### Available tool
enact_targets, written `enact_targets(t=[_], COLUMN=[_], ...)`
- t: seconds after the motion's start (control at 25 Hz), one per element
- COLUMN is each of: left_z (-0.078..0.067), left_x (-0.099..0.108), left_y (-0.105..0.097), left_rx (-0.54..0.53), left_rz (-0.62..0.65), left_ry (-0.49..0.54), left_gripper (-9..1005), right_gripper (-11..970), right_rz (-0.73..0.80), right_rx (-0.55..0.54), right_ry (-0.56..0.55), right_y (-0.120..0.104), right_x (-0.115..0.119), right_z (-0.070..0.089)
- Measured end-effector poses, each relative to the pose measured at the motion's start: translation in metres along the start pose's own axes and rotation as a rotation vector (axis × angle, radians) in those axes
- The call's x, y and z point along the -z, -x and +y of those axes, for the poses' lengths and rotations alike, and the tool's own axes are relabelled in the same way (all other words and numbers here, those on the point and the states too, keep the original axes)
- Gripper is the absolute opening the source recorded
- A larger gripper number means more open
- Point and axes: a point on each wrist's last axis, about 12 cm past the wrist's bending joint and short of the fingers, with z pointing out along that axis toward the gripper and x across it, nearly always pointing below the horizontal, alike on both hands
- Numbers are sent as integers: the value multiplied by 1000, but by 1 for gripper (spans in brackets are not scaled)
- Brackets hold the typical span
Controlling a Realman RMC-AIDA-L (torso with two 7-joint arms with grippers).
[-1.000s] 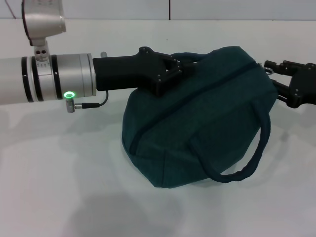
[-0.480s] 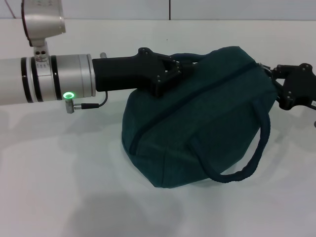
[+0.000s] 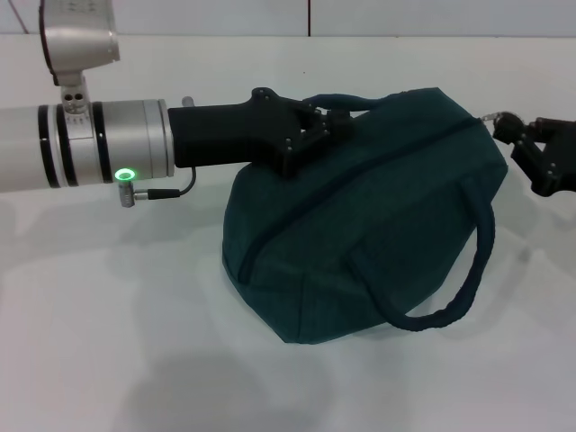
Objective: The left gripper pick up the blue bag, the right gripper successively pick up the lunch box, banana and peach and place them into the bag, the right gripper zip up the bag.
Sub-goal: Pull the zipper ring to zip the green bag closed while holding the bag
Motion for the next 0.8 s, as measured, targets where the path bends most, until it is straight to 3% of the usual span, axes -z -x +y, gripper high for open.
enact_targets(t=[0.28, 0.52, 0.8], left_z=[0, 2, -3], left_x=[0, 1, -5], left_y=[1, 2, -2], left_rx=[-19, -14, -3], left_rz=[-11, -22, -36], left_ry=[3, 13, 6], left_gripper=[27, 28, 28], right_gripper=[27, 44, 64], right_rz=[89, 154, 91], right_rx=[-27, -43, -66], right_ry=[-78, -71, -74], right_y=[-17, -27, -23], right_x=[1, 0, 1], right_z=[-1, 3, 6])
